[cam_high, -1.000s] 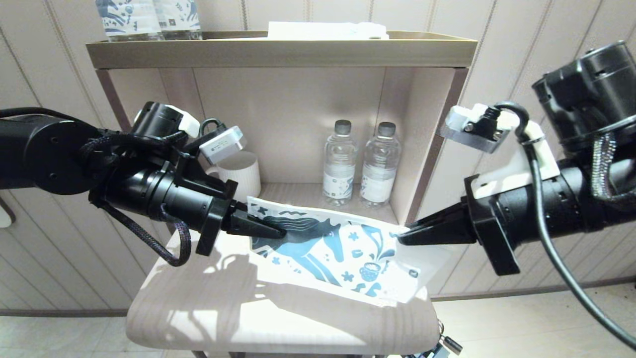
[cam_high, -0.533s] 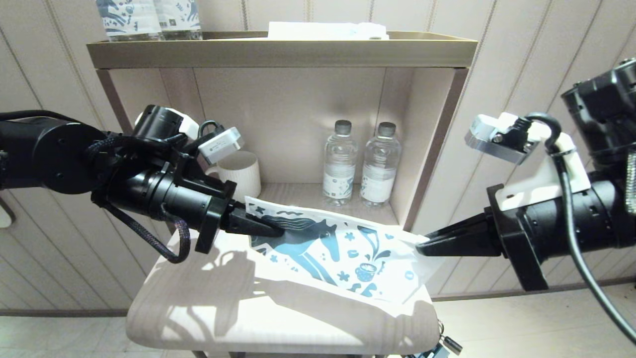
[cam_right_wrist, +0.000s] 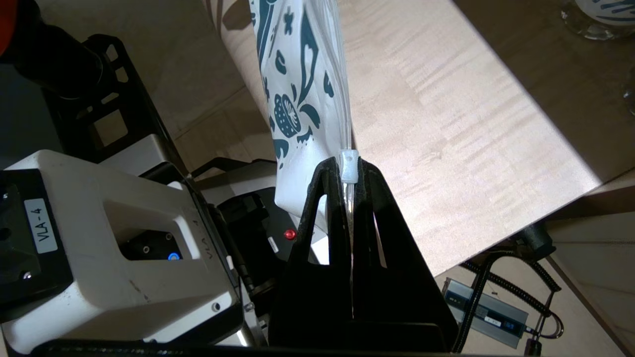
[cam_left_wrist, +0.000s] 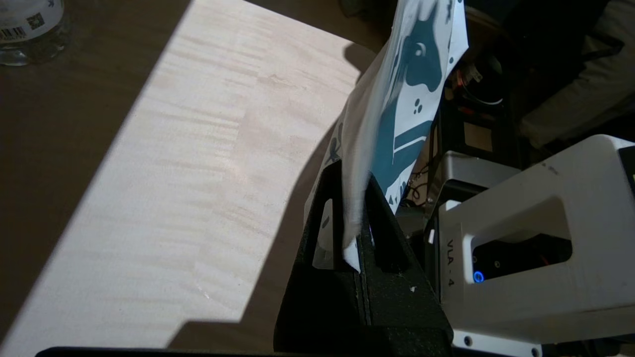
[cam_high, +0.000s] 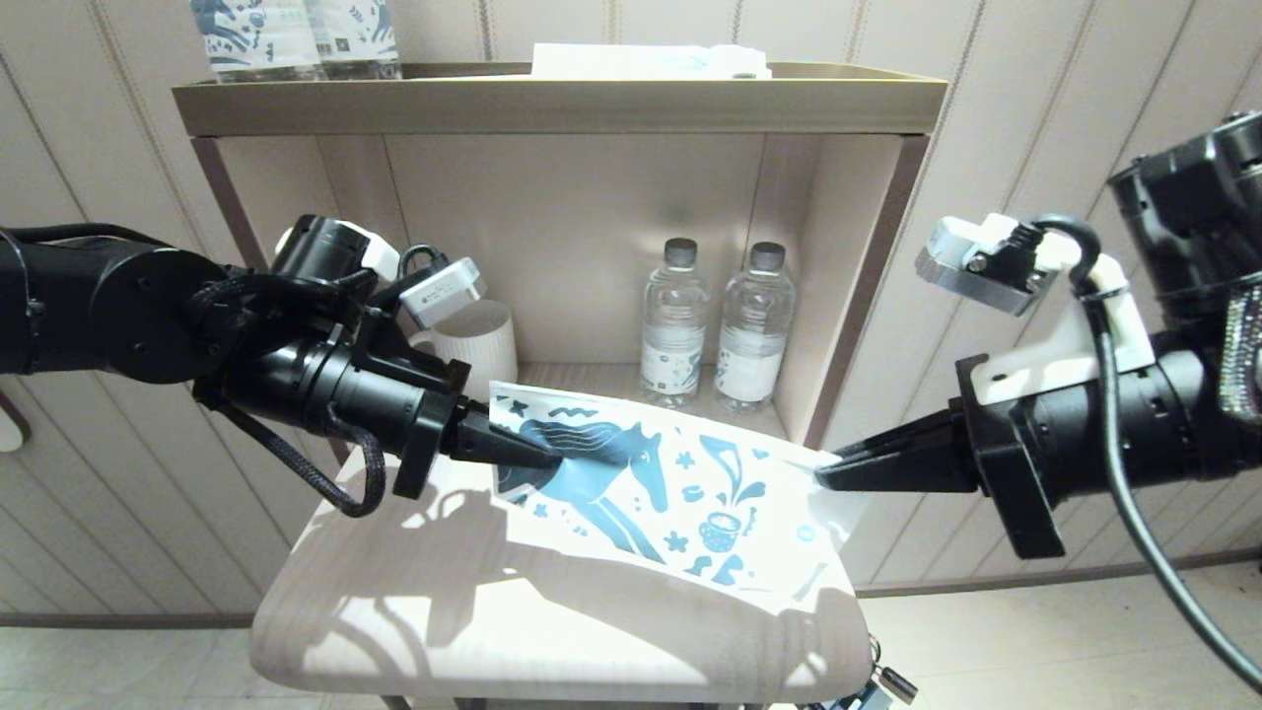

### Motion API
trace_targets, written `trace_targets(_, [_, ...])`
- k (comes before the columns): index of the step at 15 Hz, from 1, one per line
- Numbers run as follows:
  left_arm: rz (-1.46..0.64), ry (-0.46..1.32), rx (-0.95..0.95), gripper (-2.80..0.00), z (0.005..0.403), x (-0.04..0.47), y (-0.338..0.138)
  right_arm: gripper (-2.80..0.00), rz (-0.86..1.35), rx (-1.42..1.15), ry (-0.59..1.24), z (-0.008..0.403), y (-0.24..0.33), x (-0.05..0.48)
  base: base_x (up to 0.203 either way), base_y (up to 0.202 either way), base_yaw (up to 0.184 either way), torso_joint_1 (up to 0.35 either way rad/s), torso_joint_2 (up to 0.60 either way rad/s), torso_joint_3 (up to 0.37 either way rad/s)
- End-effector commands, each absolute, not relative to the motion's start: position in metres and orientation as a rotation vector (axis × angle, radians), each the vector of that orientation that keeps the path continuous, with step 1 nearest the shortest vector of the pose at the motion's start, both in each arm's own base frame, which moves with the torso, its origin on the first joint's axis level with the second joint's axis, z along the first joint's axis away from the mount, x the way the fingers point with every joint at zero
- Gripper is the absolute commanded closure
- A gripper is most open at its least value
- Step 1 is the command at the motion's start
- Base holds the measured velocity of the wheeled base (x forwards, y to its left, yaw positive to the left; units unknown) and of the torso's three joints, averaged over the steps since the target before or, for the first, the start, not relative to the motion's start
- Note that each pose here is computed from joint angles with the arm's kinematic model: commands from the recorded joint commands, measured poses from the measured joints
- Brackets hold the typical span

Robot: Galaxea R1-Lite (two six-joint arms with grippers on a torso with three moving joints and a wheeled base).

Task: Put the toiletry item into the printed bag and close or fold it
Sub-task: Close the strorage bag and place it on the desk

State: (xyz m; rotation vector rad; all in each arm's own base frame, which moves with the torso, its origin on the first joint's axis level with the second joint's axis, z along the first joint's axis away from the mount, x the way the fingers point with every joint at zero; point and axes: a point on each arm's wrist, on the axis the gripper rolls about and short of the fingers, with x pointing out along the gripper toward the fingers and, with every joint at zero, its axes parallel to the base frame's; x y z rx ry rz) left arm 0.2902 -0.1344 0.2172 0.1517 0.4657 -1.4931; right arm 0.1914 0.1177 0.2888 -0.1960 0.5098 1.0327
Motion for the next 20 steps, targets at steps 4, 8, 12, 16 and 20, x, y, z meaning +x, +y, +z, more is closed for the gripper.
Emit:
trace_targets(4, [-1.485, 0.483, 0.138, 0.00, 0.210, 0.300, -0.133, 0.00, 1.036, -0.190, 0.523, 0.280, 0.127, 0.207, 0.000, 0.000, 0.000, 0.000, 0.00, 0.000])
trace_targets(8, [-1.481, 0.475, 0.139, 0.00, 0.213, 0.299, -0.131, 0.00, 1.040, -0.194, 0.528, 0.277, 0.131, 0.212, 0.000, 0.000, 0.000, 0.000, 0.00, 0.000])
trace_targets(12, [-1.481, 0.478, 0.136, 0.00, 0.212, 0.299, -0.131, -2.80, 1.042, -0.184, 0.491, 0.276, 0.135, 0.215, 0.000, 0.000, 0.000, 0.000, 0.00, 0.000])
trace_targets(16, [-1.471, 0.485, 0.131, 0.00, 0.209, 0.302, -0.128, -2.80, 1.040, -0.176, 0.490, 0.276, 0.136, 0.216, 0.000, 0.000, 0.000, 0.000, 0.00, 0.000])
trace_targets(20, [-1.438, 0.503, 0.114, 0.00, 0.203, 0.311, -0.119, -2.80, 1.036, -0.144, 0.403, 0.303, 0.127, 0.195, 0.000, 0.000, 0.000, 0.000, 0.00, 0.000])
